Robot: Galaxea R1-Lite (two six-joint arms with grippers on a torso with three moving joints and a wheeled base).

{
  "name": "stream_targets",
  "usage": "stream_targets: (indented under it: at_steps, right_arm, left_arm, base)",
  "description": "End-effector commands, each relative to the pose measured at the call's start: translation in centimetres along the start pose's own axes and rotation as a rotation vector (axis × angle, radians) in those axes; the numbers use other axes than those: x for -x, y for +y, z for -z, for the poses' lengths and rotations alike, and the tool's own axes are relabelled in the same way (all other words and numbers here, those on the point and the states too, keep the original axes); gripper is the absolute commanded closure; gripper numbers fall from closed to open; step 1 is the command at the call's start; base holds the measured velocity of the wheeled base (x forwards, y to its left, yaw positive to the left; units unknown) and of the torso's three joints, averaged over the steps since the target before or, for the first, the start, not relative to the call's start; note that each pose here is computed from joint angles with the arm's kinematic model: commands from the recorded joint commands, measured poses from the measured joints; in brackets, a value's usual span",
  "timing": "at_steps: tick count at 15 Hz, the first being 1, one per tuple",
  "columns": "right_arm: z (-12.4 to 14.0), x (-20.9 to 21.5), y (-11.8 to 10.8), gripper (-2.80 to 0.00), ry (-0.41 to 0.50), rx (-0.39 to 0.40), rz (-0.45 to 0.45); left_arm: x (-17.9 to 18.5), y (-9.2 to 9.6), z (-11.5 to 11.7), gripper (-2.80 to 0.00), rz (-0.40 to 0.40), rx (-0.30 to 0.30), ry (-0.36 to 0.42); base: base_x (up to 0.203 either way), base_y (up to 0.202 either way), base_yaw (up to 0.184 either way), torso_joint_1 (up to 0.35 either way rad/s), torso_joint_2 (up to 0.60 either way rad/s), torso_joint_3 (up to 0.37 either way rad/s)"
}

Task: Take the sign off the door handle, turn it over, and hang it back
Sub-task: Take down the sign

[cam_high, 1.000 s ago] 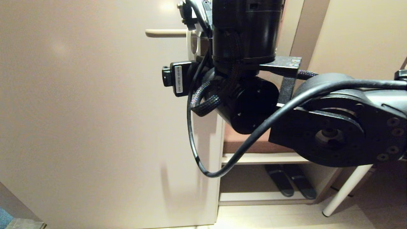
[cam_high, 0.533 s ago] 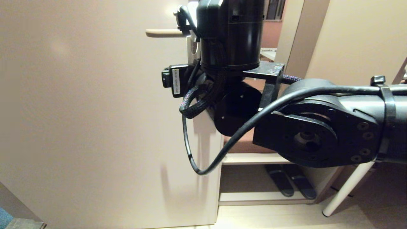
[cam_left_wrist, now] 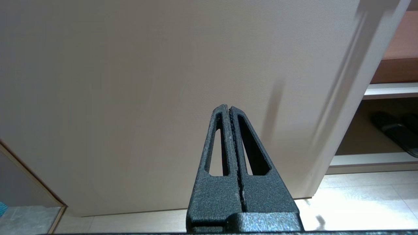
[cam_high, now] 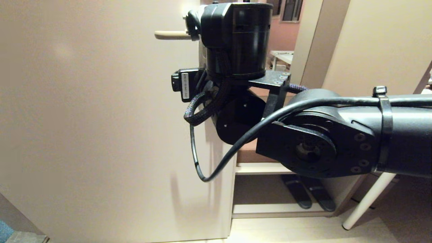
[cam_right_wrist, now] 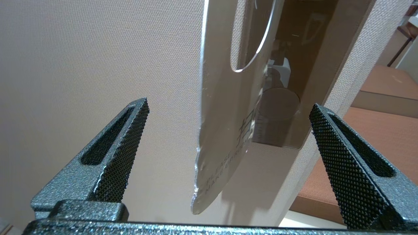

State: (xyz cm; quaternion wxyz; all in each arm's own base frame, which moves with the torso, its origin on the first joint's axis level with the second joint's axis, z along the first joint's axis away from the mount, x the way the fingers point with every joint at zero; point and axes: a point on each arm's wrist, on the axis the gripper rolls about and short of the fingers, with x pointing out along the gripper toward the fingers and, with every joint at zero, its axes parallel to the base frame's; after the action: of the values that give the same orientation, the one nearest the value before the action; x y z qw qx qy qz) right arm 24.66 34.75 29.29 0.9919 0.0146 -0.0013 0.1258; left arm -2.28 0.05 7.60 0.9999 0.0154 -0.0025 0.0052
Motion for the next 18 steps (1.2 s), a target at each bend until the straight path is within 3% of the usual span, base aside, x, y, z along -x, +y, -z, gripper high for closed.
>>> stream_targets:
  at_steps: [1,4,5,9,18]
  right_arm:
    - [0.25,-0.13,0.13,-2.80,0.003,0.003,0.003]
    - [0.28,-0.33,0.31,-2.80,-0.003,-0.004,0.002]
    - [0.04,-0.50,0.47,0.00,-0.023,-0.016,0.002]
    - [0.02,-0.51,0.56,0.00,-0.028,0.033,0.002]
    - [0.27,-0.38,0.96,0.00,-0.023,0.045,0.001]
  left_arm:
    - [-0.01,0.00,0.00,0.00,0.000,0.000,0.002]
    - [-0.01,0.00,0.00,0.00,-0.002,0.000,0.002]
    - [-0.01,0.00,-0.01,0.00,-0.002,0.000,0.001]
    - [-0.01,0.00,0.00,0.00,0.000,0.000,0.002]
    - [-0.01,0.00,0.00,0.00,0.000,0.000,0.002]
  base:
    - [0.000,0.000,0.000,0.000,0.00,0.000]
    - [0.000,0.000,0.000,0.000,0.00,0.000]
    - [0.000,0.000,0.000,0.000,0.00,0.000]
    - [0.000,0.000,0.000,0.000,0.00,0.000]
    - [0.000,0.000,0.000,0.000,0.00,0.000]
